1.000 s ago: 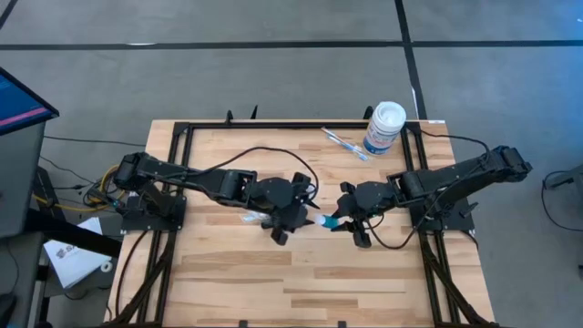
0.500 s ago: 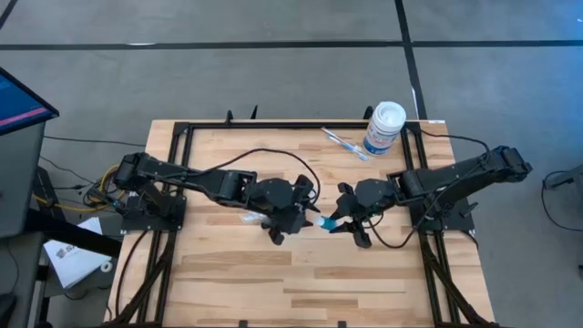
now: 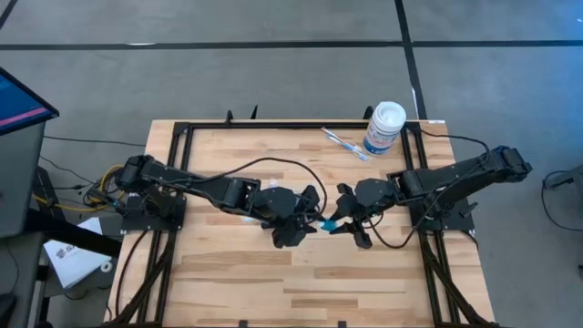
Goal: Pick & Place toothbrushing station
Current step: Put the blue mouthwash into the wire organizer
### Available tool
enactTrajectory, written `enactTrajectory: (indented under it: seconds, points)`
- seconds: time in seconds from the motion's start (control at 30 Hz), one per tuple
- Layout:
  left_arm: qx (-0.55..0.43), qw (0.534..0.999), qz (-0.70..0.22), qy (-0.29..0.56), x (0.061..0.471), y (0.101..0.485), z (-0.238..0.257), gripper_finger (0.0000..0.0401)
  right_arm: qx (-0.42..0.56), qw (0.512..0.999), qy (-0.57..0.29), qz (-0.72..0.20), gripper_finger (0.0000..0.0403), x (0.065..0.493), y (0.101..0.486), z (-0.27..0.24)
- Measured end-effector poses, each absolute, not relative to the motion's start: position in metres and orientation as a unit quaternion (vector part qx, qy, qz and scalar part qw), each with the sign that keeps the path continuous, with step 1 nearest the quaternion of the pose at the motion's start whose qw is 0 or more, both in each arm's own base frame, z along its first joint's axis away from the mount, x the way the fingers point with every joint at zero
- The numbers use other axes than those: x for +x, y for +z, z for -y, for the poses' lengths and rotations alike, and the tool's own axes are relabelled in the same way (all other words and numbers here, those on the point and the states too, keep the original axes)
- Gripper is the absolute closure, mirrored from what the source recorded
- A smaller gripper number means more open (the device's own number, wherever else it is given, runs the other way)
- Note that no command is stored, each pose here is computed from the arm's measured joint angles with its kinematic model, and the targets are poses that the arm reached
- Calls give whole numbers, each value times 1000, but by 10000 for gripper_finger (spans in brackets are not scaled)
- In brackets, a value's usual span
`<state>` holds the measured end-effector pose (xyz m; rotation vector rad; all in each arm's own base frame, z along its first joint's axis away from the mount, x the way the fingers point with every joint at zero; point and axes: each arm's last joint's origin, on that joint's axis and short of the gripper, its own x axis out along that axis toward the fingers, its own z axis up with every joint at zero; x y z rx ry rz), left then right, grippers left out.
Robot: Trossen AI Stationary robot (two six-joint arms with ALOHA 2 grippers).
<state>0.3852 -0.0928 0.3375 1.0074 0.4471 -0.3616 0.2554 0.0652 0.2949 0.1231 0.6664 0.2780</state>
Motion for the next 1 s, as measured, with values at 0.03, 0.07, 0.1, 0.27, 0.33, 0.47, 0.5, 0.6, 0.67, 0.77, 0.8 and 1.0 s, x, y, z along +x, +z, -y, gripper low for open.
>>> enactTrajectory:
  seconds: [0.03, 0.07, 0.1, 0.27, 0.33, 0.47, 0.5, 0.6, 0.67, 0.77, 0.8, 1.0]
  points:
    - [478, 836, -208, -170, 387, 337, 93, 219, 60, 934, 136, -325, 278, 255, 295, -65]
    - [480, 835, -207, -170, 387, 336, 93, 219, 60, 934, 137, -324, 278, 255, 295, -65]
    - [480, 835, -207, -171, 388, 335, 94, 219, 57, 934, 137, -325, 278, 255, 295, -65]
    - [480, 836, -205, -170, 391, 333, 94, 219, 53, 934, 138, -325, 278, 255, 295, -65]
    - [479, 837, -204, -169, 394, 330, 95, 219, 53, 934, 138, -324, 278, 255, 295, -65]
    - [479, 837, -205, -170, 400, 322, 97, 219, 53, 934, 139, -324, 278, 255, 295, -65]
    - [479, 836, -207, -170, 401, 320, 97, 219, 53, 934, 139, -324, 278, 255, 295, -65]
    - [486, 831, -216, -164, 404, 315, 97, 219, 53, 934, 139, -325, 278, 256, 294, -66]
    - [494, 826, -219, -161, 406, 313, 97, 219, 53, 933, 139, -327, 278, 257, 294, -66]
    - [494, 826, -218, -162, 406, 313, 97, 219, 52, 932, 138, -331, 278, 258, 292, -66]
    - [494, 825, -219, -162, 405, 313, 97, 219, 52, 931, 138, -333, 278, 258, 291, -66]
    - [494, 826, -217, -161, 406, 313, 97, 245, 50, 931, 142, -332, 278, 258, 291, -66]
